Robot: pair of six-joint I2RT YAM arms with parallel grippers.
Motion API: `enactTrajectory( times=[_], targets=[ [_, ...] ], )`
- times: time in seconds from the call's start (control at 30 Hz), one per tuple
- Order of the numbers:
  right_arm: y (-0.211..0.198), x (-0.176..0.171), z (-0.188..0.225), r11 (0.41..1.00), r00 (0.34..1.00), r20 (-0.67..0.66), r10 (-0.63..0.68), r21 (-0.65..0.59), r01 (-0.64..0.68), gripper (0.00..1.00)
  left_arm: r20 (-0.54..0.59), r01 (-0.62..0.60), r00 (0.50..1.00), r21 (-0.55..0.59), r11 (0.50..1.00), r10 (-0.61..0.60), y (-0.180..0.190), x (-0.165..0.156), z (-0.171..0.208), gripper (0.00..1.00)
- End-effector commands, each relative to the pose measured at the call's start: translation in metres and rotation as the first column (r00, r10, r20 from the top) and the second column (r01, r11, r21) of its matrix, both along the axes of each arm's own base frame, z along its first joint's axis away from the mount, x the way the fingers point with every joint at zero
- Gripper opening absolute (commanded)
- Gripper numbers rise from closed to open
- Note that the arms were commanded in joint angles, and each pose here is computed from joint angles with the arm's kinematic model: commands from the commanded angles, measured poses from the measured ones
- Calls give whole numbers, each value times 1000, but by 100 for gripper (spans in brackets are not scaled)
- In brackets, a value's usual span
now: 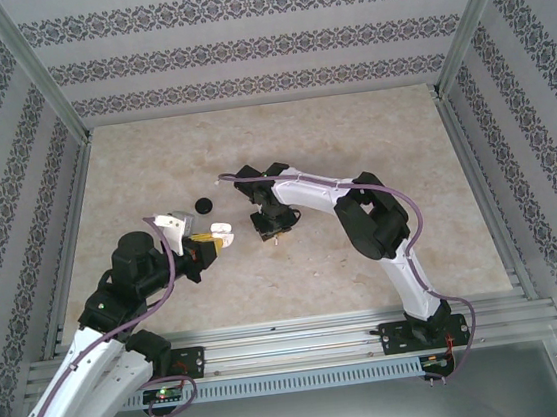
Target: Insert wireless bluetooth earbuds into charging case
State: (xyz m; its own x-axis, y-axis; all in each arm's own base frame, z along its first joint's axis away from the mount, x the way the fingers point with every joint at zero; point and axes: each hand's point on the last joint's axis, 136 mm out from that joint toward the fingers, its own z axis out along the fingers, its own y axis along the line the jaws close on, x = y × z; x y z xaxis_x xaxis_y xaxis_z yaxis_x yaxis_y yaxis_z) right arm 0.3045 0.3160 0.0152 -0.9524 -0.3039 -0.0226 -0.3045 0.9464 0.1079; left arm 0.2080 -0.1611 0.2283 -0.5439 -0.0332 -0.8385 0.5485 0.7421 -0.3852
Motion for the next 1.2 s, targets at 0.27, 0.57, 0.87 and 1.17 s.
enactTrajectory(
  times=[0.27,0.57,0.87,1.17],
  targets=[
    [4,-20,0,999,998,-49,31,-15,-32,28,16,13,1000,-10,1000,-12,-2,1,4,0],
    [6,-18,8,999,999,-28,34,-11,-34,21,13,11,1000,-8,1000,-11,0,-1,4,0],
    [2,-8,31,999,998,44,37,-11,-36,25,24,15,1000,-14,1000,-14,0,-4,4,0],
    [-2,-8,44,997,995,70,-77,30,75,40,16,16,1000,-21,1000,-16,0,-5,0,0]
  ],
)
